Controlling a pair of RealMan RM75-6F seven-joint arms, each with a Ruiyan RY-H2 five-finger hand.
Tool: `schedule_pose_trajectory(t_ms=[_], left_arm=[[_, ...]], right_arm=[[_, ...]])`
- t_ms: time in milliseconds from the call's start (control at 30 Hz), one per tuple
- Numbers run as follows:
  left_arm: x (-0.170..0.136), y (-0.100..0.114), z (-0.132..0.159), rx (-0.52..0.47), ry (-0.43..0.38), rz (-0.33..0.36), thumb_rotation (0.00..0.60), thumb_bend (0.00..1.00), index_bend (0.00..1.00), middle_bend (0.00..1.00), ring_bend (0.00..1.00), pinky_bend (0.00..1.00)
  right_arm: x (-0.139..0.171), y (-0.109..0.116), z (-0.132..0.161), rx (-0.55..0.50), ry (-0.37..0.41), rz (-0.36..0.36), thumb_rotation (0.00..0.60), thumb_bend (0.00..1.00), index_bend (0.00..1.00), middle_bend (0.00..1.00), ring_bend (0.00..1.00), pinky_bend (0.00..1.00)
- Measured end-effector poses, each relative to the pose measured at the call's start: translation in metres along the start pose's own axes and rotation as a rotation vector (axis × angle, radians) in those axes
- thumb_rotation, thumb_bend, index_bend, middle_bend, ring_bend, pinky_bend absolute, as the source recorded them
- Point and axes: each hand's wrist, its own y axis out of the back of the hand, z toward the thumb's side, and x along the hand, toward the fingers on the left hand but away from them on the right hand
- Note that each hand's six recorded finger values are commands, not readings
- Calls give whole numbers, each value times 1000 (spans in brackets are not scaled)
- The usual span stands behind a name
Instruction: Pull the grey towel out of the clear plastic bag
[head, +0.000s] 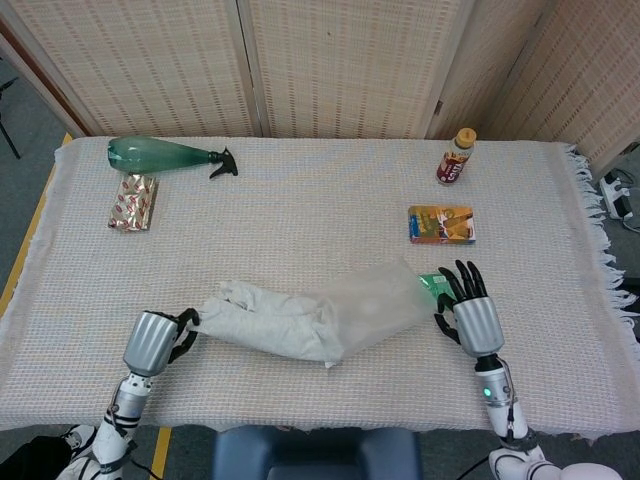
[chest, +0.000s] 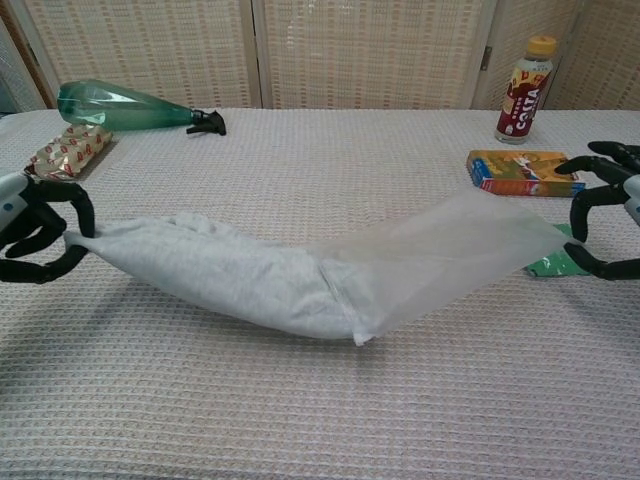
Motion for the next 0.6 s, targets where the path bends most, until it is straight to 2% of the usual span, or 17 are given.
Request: schedule_pose_trajectory(t_ms=[167, 233, 300, 333, 367, 400, 433, 467, 500, 567, 600], left_arm=[[-16, 13, -18, 1, 52, -4, 600, 548, 741, 1000, 1000, 1000], [-19, 12, -16, 0, 49, -12, 600, 519, 696, 1000, 1000, 1000], [-19, 10, -13, -8, 46, -27, 600, 405, 539, 1000, 1000, 1000], [-20, 9, -11, -15, 48, -39, 600, 325, 413, 987, 997, 1000], [-20, 8, -10, -23, 51, -54, 598, 285, 342, 951, 979, 1000], [-21, 7, -9, -36, 58, -77, 589, 242, 255, 885, 945, 1000], [-21, 7, -8, -45, 65, -95, 564, 192, 140, 734, 847, 989], [-21, 7, -7, -54, 72, -115, 543, 166, 76, 580, 723, 936], [-22, 9, -5, -65, 84, -142, 536, 156, 52, 500, 642, 870], [-24, 13, -5, -77, 105, -187, 527, 136, 7, 261, 393, 554], [-26, 17, -5, -82, 122, -221, 530, 131, 0, 187, 321, 452]], right_arm=[[6, 9, -16, 20, -27, 0, 600, 518, 669, 172, 0, 0], [10, 11, -18, 25, -36, 6, 600, 485, 626, 157, 0, 0], [14, 11, -21, 34, -41, 23, 600, 365, 466, 99, 0, 0], [16, 11, -22, 38, -42, 32, 600, 279, 328, 53, 0, 0], [18, 12, -23, 42, -43, 41, 600, 203, 177, 15, 0, 0], [20, 14, -25, 44, -46, 51, 600, 159, 80, 1, 0, 0], [21, 16, -26, 44, -48, 59, 600, 129, 32, 0, 0, 0], [23, 18, -28, 41, -51, 66, 600, 100, 3, 0, 0, 0], [25, 23, -29, 37, -57, 76, 600, 80, 0, 0, 0, 0], [29, 32, -33, 33, -66, 92, 600, 50, 0, 0, 0, 0], [32, 39, -35, 34, -73, 105, 600, 47, 0, 0, 0, 0]])
